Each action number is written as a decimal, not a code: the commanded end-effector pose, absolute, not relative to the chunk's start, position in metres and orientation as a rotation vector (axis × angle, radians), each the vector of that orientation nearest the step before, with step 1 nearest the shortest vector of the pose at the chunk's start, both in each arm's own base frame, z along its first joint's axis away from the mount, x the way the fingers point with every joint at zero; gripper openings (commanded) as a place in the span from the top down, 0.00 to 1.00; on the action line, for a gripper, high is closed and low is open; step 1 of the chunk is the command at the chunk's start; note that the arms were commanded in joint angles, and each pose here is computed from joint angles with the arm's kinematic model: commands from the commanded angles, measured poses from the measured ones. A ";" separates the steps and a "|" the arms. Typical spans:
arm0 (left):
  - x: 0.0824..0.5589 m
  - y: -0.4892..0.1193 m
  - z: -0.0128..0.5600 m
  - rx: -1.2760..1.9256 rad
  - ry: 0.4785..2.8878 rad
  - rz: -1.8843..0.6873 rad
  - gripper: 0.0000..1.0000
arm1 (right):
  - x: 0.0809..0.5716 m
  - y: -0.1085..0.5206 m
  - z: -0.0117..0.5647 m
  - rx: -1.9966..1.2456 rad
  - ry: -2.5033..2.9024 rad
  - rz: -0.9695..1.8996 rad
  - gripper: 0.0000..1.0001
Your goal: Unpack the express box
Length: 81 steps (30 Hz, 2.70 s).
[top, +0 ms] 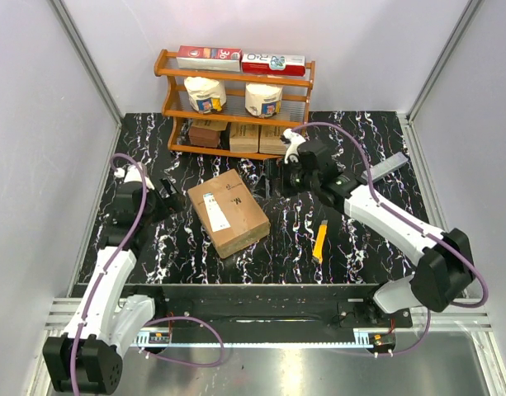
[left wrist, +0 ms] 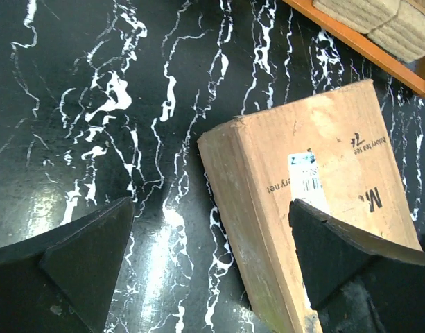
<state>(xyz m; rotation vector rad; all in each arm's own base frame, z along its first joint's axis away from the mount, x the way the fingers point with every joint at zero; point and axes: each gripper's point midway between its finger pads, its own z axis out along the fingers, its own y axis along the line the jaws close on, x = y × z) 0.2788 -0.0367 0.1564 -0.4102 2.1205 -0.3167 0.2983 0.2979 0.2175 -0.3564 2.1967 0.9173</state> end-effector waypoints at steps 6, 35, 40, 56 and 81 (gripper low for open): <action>0.305 -0.062 0.172 -0.384 2.091 -0.497 0.01 | 0.308 0.325 0.220 -0.433 2.163 0.802 0.00; 0.430 -0.086 0.121 -0.417 2.242 -0.614 0.01 | 0.273 0.274 0.118 -0.317 2.315 0.246 0.00; 0.416 -0.094 0.106 -0.391 2.299 -0.662 0.01 | 0.289 0.282 0.116 -0.316 2.304 0.190 0.00; 0.349 -0.096 0.083 -0.660 2.329 -0.739 0.01 | 0.330 0.279 0.170 -0.287 2.254 0.178 0.00; 0.347 -0.060 0.143 -0.575 2.234 -0.481 0.01 | 0.268 0.311 0.153 -0.188 2.548 0.540 0.50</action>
